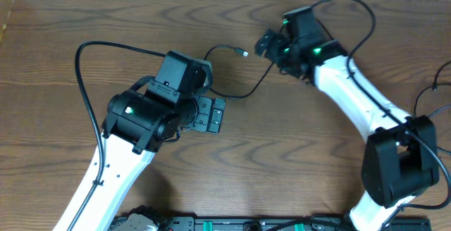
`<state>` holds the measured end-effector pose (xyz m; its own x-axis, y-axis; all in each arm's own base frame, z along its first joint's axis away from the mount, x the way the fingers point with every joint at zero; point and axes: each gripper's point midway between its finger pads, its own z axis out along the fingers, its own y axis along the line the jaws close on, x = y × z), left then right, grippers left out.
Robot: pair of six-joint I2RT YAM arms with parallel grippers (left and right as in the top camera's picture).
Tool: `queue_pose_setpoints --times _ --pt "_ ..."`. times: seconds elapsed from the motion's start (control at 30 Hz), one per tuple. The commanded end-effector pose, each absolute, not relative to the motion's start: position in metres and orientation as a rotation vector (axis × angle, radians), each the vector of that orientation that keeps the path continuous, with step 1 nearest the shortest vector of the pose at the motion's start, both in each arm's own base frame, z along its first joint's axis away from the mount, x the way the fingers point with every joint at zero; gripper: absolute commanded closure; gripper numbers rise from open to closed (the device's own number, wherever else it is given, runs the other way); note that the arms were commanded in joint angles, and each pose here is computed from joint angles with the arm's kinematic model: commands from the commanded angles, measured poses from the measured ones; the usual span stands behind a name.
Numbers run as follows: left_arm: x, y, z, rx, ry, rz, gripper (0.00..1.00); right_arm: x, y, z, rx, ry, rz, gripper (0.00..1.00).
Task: Untangle cables
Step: 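Reach the right gripper to the black cable near the center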
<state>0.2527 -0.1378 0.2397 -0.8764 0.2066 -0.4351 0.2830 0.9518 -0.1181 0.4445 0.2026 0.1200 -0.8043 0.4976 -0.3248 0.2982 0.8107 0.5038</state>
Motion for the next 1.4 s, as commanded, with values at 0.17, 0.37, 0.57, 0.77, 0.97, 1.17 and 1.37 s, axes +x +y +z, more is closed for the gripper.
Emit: queue_pose_setpoints --times 0.17,0.37,0.57,0.77,0.97,1.17,1.37 --pt "0.252 -0.135 0.237 0.332 2.687 -0.231 0.04 0.425 0.166 0.102 1.088 2.369 0.250 0.09" --pt "0.252 -0.135 0.237 0.332 2.689 -0.231 0.04 0.448 0.183 0.075 1.091 2.345 0.325 0.15" --pt "0.250 -0.136 0.237 0.336 2.696 -0.244 0.04 0.455 0.212 0.025 1.083 2.451 0.449 0.18" --pt "0.248 -0.135 0.236 0.337 2.706 -0.239 0.04 0.453 0.211 -0.002 1.089 2.482 0.409 0.24" --pt "0.248 -0.135 0.236 0.337 2.707 -0.239 0.04 0.457 0.194 -0.010 1.087 2.462 0.326 0.37" --pt "0.247 -0.135 0.235 0.337 2.711 -0.237 0.04 0.460 0.174 -0.028 1.080 2.489 0.262 0.43" --pt "0.244 -0.139 0.235 0.344 2.721 -0.280 0.04 0.461 0.157 -0.044 1.054 2.526 0.213 0.55"
